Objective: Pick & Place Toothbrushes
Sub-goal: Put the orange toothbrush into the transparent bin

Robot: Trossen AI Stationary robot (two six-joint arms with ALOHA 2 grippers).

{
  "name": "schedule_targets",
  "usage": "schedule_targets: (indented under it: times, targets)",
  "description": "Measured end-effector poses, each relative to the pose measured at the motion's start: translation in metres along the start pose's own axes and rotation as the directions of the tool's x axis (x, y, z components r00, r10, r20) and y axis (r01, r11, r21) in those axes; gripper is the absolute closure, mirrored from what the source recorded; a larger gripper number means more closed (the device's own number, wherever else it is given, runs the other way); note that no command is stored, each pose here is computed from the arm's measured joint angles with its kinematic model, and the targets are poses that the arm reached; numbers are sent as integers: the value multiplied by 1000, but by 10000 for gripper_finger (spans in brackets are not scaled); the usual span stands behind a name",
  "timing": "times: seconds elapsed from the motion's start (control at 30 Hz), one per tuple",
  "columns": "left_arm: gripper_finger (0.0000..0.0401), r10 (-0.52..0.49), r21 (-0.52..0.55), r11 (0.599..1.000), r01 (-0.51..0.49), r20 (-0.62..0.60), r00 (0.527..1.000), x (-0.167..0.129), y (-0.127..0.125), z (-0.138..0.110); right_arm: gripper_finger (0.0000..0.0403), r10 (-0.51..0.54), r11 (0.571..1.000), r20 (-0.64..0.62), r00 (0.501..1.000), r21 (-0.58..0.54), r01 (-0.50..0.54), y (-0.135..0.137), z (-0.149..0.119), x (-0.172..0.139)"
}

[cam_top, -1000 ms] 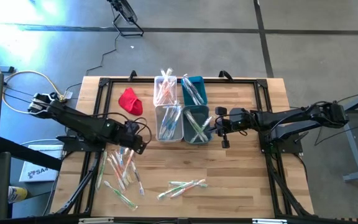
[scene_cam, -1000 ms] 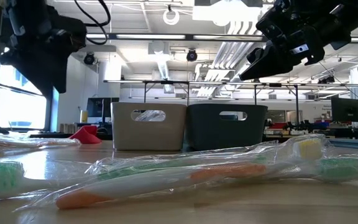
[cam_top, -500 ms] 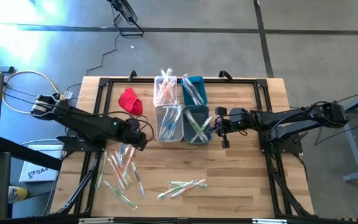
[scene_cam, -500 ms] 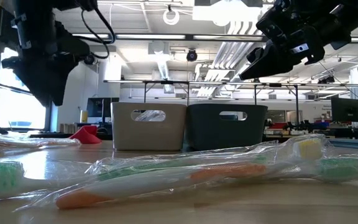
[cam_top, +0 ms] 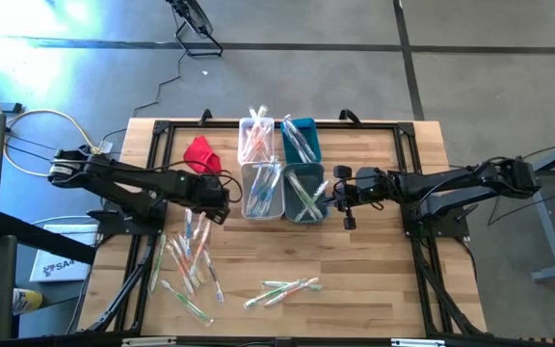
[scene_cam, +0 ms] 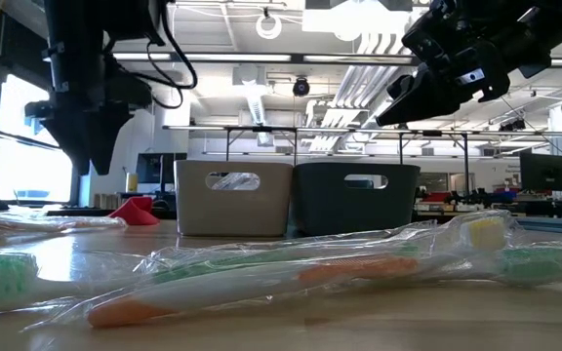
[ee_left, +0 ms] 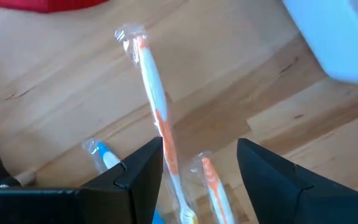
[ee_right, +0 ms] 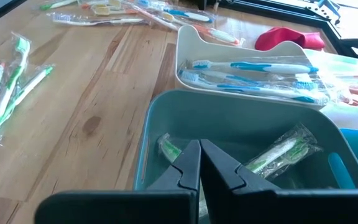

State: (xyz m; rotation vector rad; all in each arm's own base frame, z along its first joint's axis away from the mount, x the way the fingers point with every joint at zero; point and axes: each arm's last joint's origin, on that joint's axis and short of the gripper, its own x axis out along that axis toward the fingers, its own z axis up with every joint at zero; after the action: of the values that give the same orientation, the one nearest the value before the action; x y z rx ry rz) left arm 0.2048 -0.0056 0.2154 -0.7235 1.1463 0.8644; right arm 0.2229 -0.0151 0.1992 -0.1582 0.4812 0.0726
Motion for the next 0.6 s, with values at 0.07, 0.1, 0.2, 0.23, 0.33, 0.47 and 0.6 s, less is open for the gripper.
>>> schedule_targets:
  times: [0.07, 0.1, 0.2, 0.23, 0.33, 0.47, 0.6]
  targets:
    - [203, 10, -5, 1000, -10, -11, 1000, 7, 3, -2, 401, 0, 1000, 0, 1000, 0, 0, 0, 0, 0]
    - [203, 15, -7, 1000, -15, -26, 1000, 11, 6, -3, 401, 0, 1000, 0, 1000, 0, 0, 0, 0, 0]
    - [203, 45, 1, 999, -45, -64, 997, 25, 14, -11, 401, 0, 1000, 0, 1000, 0, 0, 0, 0, 0]
    - [203, 52, 1, 999, -52, -81, 995, 29, 16, -14, 401, 0, 1000, 0, 1000, 0, 0, 0, 0, 0]
    - [203, 51, -20, 998, -53, -113, 992, 41, 22, -21, 401, 1, 1000, 0, 1000, 0, -1, 0, 0, 0]
    - [203, 9, -28, 1000, -12, -110, 994, 52, 23, -25, 401, 1, 1000, 0, 1000, 0, -1, 0, 0, 0]
    - [203, -24, -11, 1000, 23, -95, 995, 57, 23, -26, 401, 1, 1000, 0, 1000, 0, -1, 0, 0, 0]
